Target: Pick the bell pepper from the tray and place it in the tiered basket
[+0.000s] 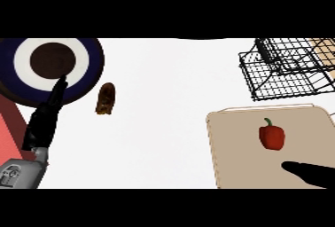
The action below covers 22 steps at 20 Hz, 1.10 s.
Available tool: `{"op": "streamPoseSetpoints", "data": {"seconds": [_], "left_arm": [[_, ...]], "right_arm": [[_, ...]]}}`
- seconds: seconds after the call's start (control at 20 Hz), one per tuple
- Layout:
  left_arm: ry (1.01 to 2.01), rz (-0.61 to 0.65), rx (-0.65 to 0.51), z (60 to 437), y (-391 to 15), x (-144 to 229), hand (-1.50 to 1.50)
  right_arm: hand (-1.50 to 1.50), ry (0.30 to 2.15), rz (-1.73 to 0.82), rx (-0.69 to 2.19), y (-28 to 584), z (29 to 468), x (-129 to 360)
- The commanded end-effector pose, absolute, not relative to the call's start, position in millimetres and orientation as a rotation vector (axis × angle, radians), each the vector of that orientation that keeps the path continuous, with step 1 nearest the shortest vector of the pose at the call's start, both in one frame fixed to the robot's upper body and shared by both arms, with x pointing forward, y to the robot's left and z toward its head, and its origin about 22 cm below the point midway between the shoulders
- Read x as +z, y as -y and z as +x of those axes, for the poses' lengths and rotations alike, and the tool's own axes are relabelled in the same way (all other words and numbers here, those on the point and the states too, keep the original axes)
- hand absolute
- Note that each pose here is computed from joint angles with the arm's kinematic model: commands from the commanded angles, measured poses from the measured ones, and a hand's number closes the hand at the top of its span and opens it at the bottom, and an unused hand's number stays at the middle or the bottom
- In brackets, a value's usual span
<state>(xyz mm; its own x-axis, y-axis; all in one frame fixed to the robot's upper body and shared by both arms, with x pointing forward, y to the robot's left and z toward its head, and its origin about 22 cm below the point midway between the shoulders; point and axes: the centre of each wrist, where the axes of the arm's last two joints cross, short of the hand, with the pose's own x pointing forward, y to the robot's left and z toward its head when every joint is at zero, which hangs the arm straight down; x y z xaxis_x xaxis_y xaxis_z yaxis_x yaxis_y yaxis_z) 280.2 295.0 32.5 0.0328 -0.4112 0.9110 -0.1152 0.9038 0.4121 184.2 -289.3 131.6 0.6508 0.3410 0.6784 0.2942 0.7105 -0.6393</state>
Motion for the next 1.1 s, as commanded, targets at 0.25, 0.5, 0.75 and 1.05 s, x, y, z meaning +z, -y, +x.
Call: {"op": "streamPoseSetpoints", "data": {"seconds": [0.25, 0.5, 0.75, 1.05], "left_arm": [[1.522, 0.423, -0.247, 280.1, -290.4, 16.1, 0.00], [1.531, 0.433, -0.254, 281.9, -314.7, 31.1, 0.00], [1.521, 0.439, -0.231, 273.8, -296.7, 20.7, 0.00], [1.528, 0.442, -0.225, 283.3, -295.7, 37.2, 0.00]], "right_arm": [[-1.50, 0.747, -0.883, 0.009, 264.8, 198.9, 133.6], [-1.50, 0.720, -0.855, 0.015, 254.3, 194.4, 120.1], [-1.50, 0.686, -0.838, -0.011, 266.8, 218.7, 114.2], [-1.50, 0.676, -0.818, -0.001, 269.8, 222.4, 110.9]]}}
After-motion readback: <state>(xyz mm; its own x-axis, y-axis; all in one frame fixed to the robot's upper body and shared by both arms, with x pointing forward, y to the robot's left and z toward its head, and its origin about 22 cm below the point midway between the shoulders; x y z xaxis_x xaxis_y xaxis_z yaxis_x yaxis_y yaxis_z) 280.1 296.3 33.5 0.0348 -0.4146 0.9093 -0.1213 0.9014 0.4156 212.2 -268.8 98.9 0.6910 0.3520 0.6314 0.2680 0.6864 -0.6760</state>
